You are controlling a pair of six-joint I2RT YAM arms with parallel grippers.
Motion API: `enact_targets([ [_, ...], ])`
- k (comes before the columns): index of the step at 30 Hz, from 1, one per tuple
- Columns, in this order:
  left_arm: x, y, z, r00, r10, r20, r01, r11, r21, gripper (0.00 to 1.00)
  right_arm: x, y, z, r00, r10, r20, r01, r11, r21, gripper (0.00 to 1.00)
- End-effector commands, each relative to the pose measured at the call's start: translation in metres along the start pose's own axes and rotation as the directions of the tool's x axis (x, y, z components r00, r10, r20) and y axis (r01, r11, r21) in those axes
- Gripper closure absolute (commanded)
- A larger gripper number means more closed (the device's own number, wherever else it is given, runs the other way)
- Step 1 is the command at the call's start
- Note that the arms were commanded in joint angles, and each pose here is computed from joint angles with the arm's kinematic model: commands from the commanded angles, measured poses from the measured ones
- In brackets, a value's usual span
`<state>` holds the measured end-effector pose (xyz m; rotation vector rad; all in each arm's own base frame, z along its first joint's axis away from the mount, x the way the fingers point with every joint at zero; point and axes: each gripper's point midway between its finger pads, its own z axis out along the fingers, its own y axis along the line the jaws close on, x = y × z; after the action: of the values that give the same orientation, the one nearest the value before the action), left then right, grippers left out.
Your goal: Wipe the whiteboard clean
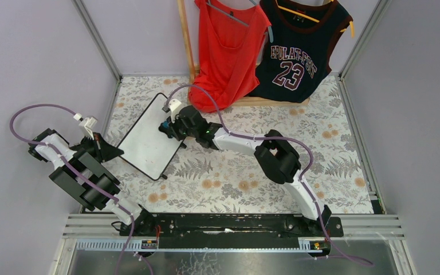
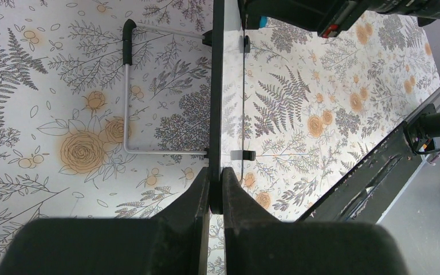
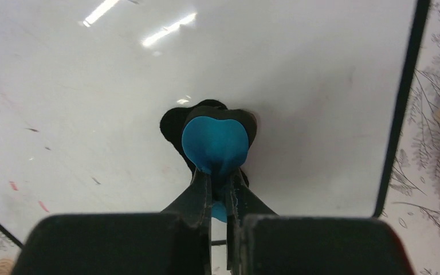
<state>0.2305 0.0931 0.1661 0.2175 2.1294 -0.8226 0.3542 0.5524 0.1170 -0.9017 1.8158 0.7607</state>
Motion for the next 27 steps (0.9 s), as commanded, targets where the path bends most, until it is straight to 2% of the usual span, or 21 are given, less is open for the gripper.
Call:
enact_targets([
  [1, 0.040, 0.022, -0.004, 0.971, 0.119, -0.209, -0.126, 0.992, -0.022, 1.00, -0.009, -0.014, -0.010, 0.999, 0.000, 0.032, -0.002, 0.998, 0.060, 1.00],
  [17, 0.042, 0.021, -0.003, 0.971, 0.117, -0.207, -0.124, 0.992, -0.018, 1.00, 0.016, 0.136, -0.011, 0.999, -0.028, 0.043, 0.035, 0.986, -0.162, 1.00],
  [20, 0.042, 0.021, -0.003, 0.972, 0.117, -0.206, -0.123, 0.992, -0.018, 1.00, 0.020, 0.151, -0.012, 0.999, -0.018, 0.042, 0.026, 0.982, -0.188, 1.00],
  [27, 0.042, 0.021, -0.003, 0.971, 0.117, -0.207, -0.123, 0.992, -0.017, 1.00, 0.028, 0.152, -0.013, 0.999, 0.007, 0.036, 0.000, 0.982, -0.189, 1.00],
])
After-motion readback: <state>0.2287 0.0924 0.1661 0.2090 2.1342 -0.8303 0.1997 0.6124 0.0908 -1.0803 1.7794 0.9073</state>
